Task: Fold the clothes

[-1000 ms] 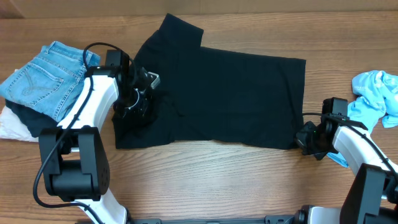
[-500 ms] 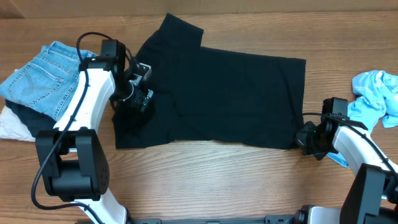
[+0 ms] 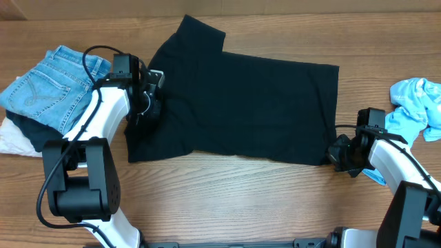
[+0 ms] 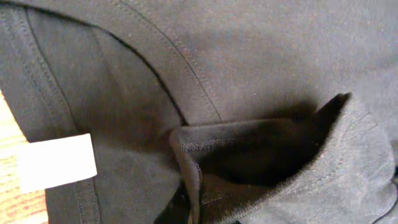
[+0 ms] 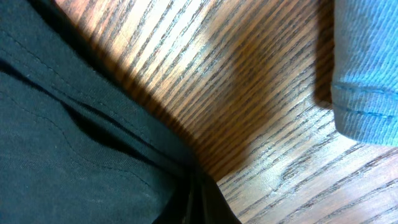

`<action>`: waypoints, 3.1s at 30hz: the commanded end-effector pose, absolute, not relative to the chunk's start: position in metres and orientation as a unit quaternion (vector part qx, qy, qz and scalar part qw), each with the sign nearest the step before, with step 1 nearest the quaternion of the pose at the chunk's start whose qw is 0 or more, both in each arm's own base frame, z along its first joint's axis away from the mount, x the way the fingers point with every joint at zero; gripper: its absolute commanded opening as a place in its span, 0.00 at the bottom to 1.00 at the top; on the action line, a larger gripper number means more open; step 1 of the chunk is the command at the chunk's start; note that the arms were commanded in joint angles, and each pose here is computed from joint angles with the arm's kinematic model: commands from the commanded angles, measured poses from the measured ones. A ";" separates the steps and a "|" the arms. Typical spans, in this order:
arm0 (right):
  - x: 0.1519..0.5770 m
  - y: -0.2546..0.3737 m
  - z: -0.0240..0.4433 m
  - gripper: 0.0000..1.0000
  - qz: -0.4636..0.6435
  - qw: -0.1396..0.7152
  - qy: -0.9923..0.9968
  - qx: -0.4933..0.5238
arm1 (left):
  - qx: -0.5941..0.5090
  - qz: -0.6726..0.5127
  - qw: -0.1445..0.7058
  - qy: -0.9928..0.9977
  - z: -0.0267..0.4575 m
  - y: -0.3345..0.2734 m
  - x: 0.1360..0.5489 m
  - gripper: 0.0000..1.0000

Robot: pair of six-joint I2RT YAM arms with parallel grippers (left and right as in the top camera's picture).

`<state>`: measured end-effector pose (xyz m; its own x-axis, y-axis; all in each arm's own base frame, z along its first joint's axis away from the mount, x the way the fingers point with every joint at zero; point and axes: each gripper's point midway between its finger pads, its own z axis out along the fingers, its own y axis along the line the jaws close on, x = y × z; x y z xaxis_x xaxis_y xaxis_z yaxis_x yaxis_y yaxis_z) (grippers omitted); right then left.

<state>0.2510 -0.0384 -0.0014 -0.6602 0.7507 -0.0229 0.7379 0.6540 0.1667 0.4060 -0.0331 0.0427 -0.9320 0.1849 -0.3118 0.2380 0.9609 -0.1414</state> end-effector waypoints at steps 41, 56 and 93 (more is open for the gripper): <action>0.243 -0.041 -0.006 0.08 0.062 0.032 0.908 0.413 | -0.103 -0.138 -0.066 0.983 -0.001 0.009 0.284 0.30; 0.250 -0.071 -0.005 0.04 -0.010 0.075 0.906 0.416 | -0.198 -0.052 -0.050 0.977 0.026 0.080 0.282 0.17; 0.434 -0.002 0.137 0.62 0.277 0.257 0.905 0.194 | 0.084 -0.126 0.298 0.942 0.218 -0.066 0.475 0.85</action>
<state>0.3978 0.0028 0.1206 -0.8040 0.5078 -0.3095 0.2568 0.7658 0.5895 0.4468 -0.0503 0.1980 -0.8735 0.0457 -0.4847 0.1976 0.9431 -0.2673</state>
